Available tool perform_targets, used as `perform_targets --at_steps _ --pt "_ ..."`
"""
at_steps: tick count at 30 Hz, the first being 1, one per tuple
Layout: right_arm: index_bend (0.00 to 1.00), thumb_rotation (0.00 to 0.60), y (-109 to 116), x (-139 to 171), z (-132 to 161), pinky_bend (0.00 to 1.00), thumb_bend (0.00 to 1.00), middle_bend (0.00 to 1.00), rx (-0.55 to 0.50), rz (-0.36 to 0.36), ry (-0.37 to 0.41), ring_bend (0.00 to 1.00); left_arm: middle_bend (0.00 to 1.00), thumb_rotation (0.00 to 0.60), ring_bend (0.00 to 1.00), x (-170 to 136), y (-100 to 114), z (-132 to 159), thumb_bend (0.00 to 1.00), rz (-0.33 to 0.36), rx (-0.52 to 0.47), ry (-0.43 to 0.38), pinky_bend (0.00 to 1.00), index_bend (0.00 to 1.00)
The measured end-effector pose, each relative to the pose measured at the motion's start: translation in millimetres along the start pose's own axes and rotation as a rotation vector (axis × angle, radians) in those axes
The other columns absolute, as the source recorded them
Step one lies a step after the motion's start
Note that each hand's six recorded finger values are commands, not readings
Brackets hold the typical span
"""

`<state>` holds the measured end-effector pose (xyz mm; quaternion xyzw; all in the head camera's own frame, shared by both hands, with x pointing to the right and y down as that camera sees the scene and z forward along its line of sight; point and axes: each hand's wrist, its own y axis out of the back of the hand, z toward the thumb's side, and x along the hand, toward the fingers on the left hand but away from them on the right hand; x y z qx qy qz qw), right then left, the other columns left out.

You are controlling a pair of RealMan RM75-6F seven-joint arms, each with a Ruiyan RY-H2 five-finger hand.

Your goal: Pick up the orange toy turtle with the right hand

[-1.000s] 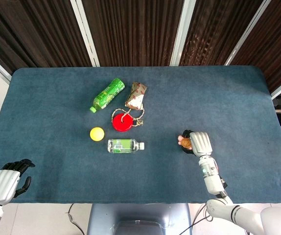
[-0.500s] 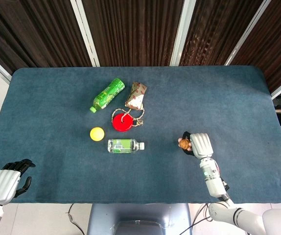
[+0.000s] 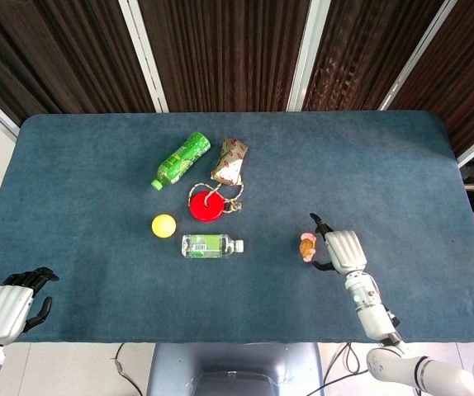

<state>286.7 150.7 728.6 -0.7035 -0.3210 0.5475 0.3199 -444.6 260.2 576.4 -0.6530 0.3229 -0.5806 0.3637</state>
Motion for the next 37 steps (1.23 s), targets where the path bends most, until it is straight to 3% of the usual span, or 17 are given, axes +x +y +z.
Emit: perform_targets --at_steps 6,12,14,18,19,22,23,28,37 --pt "0.01 0.600 12 16 -6 1.00 0.08 0.34 0.019 0.013 -0.013 0.99 0.27 0.600 0.33 -1 1 0 0.48 0.002 -0.004 0.000 0.36 0.35" --pt "0.14 0.600 38 39 -16 0.99 0.08 0.34 -0.006 -0.064 -0.037 0.95 0.27 0.600 0.33 -1 2 -1 0.48 0.005 -0.007 0.000 0.36 0.35" --pt "0.17 0.600 48 48 -19 0.91 0.08 0.34 -0.009 -0.107 -0.034 0.84 0.27 0.600 0.33 -1 2 -1 0.48 0.007 -0.007 -0.001 0.36 0.35" --pt "0.18 0.600 67 74 -26 0.65 0.08 0.33 -0.006 -0.199 -0.004 0.38 0.28 0.600 0.33 0 2 -1 0.48 0.008 -0.009 -0.001 0.36 0.35" --pt "0.18 0.600 69 81 -28 0.54 0.08 0.30 -0.002 -0.215 0.000 0.28 0.28 0.600 0.33 0 2 -1 0.48 0.008 -0.009 -0.001 0.36 0.35" --pt "0.18 0.600 73 103 -43 0.31 0.08 0.23 0.016 -0.249 -0.017 0.13 0.28 0.600 0.33 0 3 -2 0.48 0.010 -0.007 0.001 0.36 0.35" --pt "0.18 0.600 73 109 -48 0.28 0.08 0.20 0.024 -0.254 -0.029 0.10 0.28 0.600 0.33 0 3 -2 0.48 0.011 -0.007 0.002 0.36 0.35" --pt "0.18 0.600 73 124 -62 0.27 0.08 0.16 0.048 -0.256 -0.062 0.05 0.27 0.600 0.33 0 3 -3 0.48 0.015 -0.005 0.004 0.36 0.35" --pt "0.16 0.600 74 145 -72 0.27 0.08 0.15 0.063 -0.299 -0.092 0.05 0.27 0.600 0.33 -4 3 -1 0.48 0.027 0.006 0.008 0.37 0.35"
